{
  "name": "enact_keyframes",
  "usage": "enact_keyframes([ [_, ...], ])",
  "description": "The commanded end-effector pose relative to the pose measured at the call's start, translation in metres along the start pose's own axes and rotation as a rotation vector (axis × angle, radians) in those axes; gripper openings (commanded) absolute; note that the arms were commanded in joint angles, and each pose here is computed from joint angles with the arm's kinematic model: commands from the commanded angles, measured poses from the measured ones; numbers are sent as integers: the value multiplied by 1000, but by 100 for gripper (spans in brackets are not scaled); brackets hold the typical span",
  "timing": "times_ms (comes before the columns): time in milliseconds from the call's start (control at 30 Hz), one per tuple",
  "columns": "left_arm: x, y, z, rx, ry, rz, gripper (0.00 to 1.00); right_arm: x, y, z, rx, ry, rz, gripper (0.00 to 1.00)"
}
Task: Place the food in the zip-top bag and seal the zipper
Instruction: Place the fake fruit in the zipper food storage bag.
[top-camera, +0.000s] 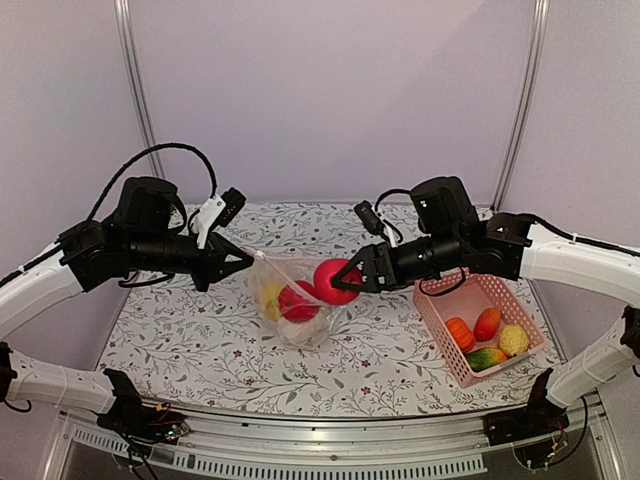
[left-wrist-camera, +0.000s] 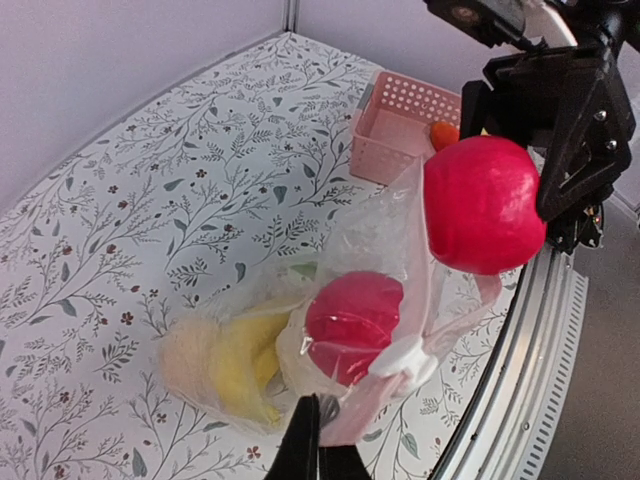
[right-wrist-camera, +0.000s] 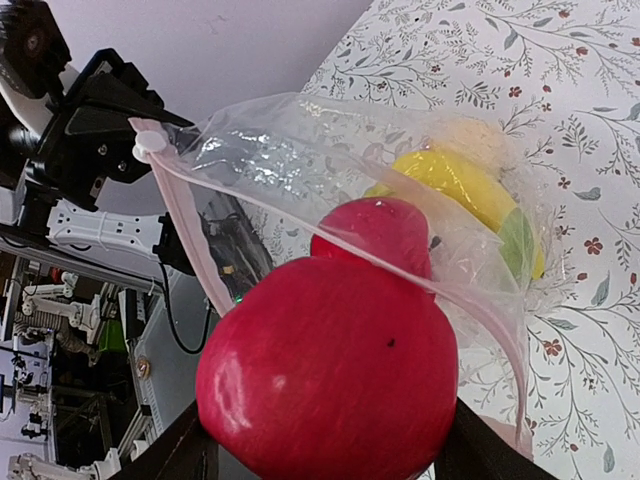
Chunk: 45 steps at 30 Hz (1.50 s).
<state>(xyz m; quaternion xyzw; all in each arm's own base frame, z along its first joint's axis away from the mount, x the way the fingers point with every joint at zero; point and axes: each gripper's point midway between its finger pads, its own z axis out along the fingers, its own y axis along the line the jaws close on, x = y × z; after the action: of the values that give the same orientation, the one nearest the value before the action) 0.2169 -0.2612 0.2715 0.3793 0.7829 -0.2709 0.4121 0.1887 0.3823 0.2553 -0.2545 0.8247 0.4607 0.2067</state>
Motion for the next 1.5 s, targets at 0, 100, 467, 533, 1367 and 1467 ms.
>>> enact_keyframes([
  [0,3,2,2,7,5,-10,0,-17,0,5,27,-50,19,60],
  [100,3,2,3,11,8,-11,0,-24,-3,9,35,-80,31,60],
  [467,4,1,4,15,12,-13,0,-20,-16,41,164,-50,39,60],
  [533,4,1,4,15,12,-12,0,-13,-18,48,212,-22,15,60],
  [1367,3,12,0,-50,3,-19,0,-6,1,58,224,-18,-78,94],
  [1467,4,23,-1,-104,11,-30,0,-9,12,42,189,-48,-92,95],
])
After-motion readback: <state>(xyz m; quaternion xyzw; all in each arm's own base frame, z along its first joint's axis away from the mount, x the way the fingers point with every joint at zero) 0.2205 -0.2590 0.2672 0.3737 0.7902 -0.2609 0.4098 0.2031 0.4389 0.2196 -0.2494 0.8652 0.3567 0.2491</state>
